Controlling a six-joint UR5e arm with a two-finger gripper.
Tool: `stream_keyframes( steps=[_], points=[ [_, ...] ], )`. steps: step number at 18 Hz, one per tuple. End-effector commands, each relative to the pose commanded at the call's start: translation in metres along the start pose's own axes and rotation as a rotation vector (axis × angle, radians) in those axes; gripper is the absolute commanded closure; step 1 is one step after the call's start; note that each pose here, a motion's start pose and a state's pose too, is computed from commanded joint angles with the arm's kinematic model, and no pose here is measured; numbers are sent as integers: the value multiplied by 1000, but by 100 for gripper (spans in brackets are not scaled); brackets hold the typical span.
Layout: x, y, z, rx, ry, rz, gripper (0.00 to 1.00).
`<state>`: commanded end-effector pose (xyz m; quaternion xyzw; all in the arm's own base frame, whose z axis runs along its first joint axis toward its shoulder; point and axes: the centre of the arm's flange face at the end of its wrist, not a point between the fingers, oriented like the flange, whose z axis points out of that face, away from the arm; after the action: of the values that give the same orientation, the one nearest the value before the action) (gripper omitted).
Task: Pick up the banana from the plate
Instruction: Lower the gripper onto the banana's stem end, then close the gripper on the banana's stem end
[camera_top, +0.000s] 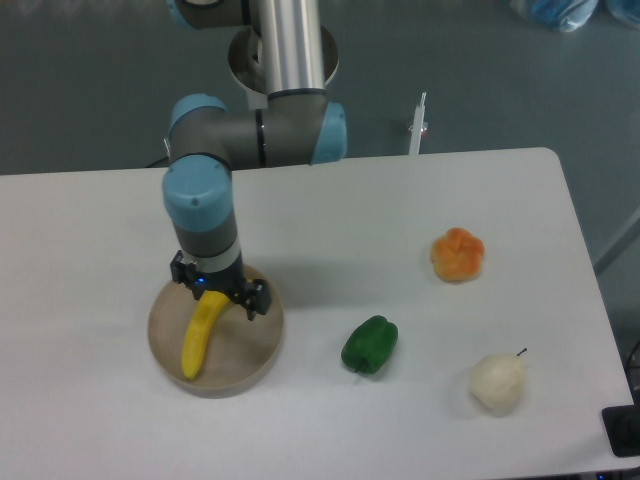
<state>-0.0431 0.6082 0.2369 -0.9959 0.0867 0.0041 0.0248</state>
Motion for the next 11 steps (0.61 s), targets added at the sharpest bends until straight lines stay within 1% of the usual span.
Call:
stream_keyframes(
  steps=[2,5,11],
  points=[
    [10,-3,5,-6,2,11,0],
    [14,-5,20,-25,12,13,0],
    [17,-6,34,-28,13,20,0]
  ],
)
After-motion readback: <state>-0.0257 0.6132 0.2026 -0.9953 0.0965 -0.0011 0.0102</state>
